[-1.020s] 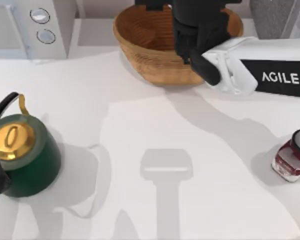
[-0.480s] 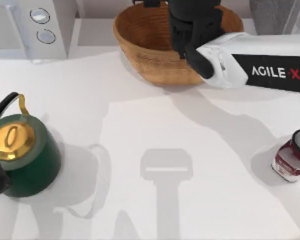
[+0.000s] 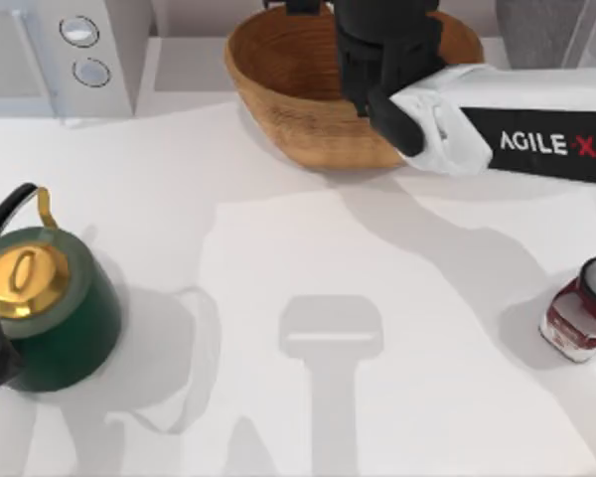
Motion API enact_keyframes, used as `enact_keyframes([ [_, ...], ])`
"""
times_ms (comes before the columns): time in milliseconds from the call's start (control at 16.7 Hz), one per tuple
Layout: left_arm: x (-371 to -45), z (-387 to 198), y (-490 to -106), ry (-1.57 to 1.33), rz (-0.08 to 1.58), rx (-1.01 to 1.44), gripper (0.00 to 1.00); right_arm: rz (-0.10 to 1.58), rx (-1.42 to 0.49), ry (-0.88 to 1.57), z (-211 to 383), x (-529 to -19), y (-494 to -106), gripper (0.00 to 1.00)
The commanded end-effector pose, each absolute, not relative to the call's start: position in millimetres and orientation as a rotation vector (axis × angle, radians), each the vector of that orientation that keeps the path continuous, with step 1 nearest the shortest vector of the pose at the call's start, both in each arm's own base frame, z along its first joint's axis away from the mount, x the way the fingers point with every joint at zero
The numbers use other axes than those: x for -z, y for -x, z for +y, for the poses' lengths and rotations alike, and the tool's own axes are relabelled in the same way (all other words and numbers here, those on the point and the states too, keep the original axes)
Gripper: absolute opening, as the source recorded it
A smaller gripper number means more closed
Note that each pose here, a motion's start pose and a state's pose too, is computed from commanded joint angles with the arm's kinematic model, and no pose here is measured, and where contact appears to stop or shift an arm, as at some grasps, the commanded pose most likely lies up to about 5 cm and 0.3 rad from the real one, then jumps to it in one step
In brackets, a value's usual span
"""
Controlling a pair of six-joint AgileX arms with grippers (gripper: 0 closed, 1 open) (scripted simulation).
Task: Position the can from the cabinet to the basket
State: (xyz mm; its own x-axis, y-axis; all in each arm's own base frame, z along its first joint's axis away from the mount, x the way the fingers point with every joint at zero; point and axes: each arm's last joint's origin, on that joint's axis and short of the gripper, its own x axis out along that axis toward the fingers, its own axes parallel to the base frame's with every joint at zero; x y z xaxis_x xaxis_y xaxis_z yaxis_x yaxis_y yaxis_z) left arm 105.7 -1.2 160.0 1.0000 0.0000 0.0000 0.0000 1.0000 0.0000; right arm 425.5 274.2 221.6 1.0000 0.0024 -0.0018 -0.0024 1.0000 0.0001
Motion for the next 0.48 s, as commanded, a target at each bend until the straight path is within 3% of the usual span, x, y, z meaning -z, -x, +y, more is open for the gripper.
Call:
enact_keyframes([
  [300,-160.0,-1.2,-105.7,0.0,0.0,0.0,1.0,0.002,-0.002,0.0,274.2,-221.6,-425.5,0.98],
  [480,-160.0,-1.2,-105.7,0.0,0.0,0.0,1.0,0.002,-0.002,0.0,274.2,-221.6,-425.5,1.0],
])
